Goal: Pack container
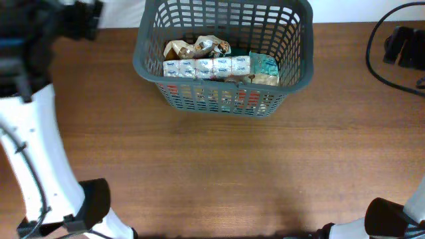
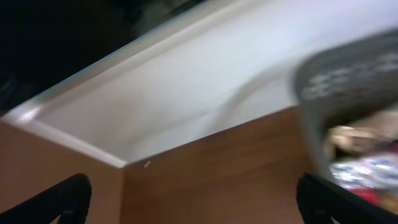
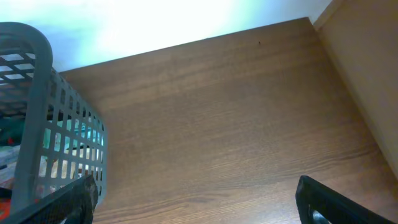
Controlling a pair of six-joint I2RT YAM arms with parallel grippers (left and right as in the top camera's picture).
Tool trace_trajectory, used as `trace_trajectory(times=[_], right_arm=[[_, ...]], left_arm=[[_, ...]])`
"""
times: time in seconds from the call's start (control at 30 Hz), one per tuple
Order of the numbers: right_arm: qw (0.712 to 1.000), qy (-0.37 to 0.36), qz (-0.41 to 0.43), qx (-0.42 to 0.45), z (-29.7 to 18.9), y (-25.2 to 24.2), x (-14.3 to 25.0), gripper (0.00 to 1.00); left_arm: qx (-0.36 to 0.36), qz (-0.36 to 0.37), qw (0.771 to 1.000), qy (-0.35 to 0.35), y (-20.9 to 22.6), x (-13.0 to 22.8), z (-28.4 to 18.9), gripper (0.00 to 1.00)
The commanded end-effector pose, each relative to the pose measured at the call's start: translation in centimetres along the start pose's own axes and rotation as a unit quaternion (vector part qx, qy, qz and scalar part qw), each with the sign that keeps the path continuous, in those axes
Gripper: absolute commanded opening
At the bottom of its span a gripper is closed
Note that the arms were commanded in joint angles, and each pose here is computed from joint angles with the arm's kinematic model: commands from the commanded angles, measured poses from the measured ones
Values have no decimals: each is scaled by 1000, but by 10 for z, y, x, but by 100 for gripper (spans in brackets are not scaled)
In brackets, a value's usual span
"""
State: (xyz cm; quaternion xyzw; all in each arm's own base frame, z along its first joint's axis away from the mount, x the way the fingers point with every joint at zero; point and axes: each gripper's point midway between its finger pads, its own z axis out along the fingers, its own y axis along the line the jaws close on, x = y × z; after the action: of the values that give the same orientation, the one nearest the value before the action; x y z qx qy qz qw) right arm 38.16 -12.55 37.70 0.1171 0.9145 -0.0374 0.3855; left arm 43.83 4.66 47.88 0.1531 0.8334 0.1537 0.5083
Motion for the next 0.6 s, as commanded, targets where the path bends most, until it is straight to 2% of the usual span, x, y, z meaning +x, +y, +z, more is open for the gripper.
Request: trace_trajectory(times=[0.0, 0.1, 0.2, 0.57], right_arm=[[1000, 1, 2, -1, 1, -1, 0, 99], [1000, 1, 2, -1, 1, -1, 0, 99], [1000, -11, 1, -1, 1, -1, -5, 99], [1000, -9, 1, -4, 1, 1, -5, 99]], left_arm=[[-41, -90, 995, 33, 41, 30, 6, 99], [-62, -137, 986, 70, 63, 59, 6, 99], [-64, -151, 980, 111, 70, 85, 3, 99], [-40, -157, 973, 166, 55, 110, -3, 99]])
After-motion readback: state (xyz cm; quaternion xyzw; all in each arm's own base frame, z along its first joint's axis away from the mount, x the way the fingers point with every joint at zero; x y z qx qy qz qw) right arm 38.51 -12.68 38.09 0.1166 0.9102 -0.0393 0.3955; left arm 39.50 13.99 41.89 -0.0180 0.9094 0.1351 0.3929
